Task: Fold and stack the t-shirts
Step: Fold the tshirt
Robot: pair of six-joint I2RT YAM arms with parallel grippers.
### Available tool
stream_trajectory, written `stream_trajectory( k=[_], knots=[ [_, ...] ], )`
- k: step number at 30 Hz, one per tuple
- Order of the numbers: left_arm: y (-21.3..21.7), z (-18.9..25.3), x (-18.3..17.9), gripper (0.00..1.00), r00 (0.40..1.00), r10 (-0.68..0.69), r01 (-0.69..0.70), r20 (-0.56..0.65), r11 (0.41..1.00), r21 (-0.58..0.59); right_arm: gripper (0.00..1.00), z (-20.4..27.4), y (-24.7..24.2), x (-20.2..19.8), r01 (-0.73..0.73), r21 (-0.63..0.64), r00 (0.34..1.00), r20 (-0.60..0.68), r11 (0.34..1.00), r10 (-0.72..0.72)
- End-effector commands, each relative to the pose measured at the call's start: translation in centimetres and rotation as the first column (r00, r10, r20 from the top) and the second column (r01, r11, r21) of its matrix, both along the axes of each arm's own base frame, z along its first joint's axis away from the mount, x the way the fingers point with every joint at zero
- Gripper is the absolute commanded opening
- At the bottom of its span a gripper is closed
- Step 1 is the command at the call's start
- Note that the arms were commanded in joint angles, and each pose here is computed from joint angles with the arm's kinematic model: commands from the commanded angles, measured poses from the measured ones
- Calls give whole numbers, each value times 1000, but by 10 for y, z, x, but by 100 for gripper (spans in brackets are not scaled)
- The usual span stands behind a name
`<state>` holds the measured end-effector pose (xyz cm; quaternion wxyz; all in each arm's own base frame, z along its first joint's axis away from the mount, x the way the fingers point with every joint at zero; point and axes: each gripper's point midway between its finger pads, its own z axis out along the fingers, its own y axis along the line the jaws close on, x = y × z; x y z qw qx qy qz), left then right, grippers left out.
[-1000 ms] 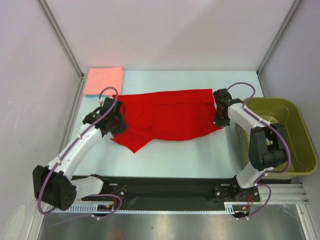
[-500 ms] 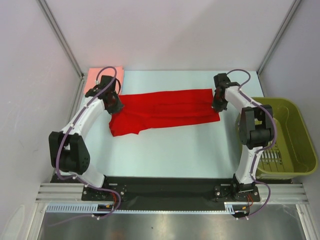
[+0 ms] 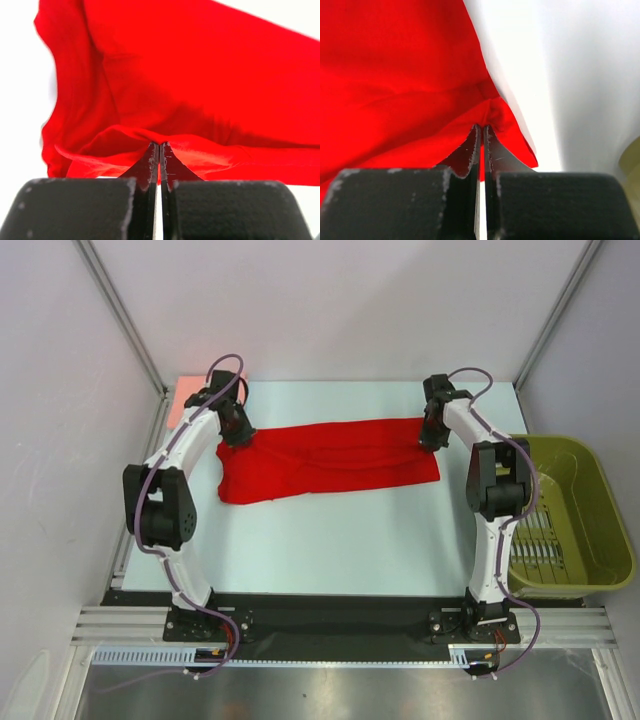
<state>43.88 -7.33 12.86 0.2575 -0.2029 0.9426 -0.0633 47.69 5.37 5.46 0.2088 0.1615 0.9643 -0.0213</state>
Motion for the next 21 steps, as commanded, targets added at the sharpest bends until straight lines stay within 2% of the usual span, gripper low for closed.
stream_trajectory(
  k=[1,17,21],
  knots=[
    [4,14,17,0,999,-10,10,38,1000,-3,0,8,-3,9,-8,-5,1000,9,1000,8],
    [20,-15,23,0,999,28,-29,-38,1000,-1,0,-1,-6,28,-1,2,1000,6,1000,1],
    [20,-21,27,0,998,29,-29,-51,1000,0,3,-5,-6,32,1,6,1000,-1,1000,-1]
  ],
)
